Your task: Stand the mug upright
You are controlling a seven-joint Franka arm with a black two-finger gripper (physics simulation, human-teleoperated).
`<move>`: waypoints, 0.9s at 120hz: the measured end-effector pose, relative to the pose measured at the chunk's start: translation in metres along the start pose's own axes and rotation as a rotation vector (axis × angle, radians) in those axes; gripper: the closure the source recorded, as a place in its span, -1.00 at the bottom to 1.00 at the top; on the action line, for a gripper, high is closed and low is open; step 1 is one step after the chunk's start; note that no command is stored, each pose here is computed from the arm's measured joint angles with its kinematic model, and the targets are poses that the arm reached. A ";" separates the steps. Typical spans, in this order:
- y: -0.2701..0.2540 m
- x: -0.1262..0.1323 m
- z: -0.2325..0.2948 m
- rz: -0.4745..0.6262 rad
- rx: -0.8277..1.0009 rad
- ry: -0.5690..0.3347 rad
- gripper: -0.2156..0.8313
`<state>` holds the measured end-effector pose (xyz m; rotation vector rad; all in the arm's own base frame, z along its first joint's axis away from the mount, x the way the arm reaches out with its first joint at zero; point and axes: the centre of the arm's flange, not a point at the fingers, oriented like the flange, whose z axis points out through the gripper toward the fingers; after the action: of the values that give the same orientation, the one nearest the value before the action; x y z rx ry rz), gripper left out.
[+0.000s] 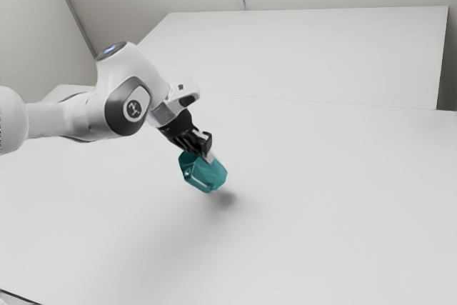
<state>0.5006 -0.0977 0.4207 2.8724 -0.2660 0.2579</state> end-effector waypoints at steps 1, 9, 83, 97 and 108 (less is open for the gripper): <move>-0.003 0.002 -0.001 -0.001 0.007 -0.007 0.91; -0.027 0.013 0.000 -0.015 0.056 -0.071 0.91; -0.096 0.042 0.036 -0.016 0.323 -0.288 0.91; -0.100 0.040 0.041 -0.030 0.330 -0.301 0.91; -0.101 0.039 0.044 -0.037 0.332 -0.307 0.91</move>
<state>0.5655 -0.0190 0.3643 3.2381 -0.2443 -0.1657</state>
